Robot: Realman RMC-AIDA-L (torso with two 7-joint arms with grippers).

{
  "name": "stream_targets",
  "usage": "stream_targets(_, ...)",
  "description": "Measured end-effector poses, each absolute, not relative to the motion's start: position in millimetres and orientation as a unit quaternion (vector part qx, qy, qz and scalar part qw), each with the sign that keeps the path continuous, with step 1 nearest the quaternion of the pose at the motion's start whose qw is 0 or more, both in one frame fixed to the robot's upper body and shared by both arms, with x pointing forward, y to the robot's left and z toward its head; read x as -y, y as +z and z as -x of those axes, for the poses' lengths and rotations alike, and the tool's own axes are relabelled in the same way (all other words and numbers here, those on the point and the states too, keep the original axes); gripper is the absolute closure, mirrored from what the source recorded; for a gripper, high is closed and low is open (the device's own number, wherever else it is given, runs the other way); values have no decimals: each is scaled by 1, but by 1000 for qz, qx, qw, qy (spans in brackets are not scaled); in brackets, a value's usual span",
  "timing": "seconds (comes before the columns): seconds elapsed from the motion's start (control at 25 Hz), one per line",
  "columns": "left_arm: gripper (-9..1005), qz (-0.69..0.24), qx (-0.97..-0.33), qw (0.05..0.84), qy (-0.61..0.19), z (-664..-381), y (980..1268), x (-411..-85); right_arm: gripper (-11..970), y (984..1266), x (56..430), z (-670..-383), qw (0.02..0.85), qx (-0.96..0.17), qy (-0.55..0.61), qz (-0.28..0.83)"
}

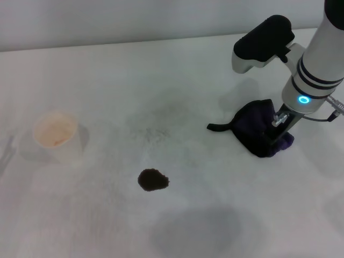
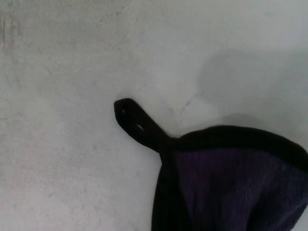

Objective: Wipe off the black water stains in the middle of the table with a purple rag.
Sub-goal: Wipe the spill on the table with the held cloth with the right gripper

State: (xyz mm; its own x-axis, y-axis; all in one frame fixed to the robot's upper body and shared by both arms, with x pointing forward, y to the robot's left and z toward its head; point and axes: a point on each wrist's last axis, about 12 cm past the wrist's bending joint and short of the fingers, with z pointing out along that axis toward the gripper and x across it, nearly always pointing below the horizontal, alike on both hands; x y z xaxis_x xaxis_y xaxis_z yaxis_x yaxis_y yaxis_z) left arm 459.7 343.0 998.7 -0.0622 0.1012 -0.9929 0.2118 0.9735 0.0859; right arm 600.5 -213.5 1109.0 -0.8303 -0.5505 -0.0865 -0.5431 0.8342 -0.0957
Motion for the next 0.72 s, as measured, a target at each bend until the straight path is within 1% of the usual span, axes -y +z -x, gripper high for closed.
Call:
stream_targets(0.24, 119, -107, -727, 677, -41, -459, 999, -343, 764, 1109, 209, -599, 54, -952, -39, 300)
stream_targets(0.44, 119, -107, -727, 677, -42, -459, 999, -343, 813, 1107, 202, -597, 53, -947, -39, 315)
stream_targets(0.72, 119, -108, -725, 678, -42, -460, 999, -343, 832, 1106, 183, -590, 54, -940, -4, 337)
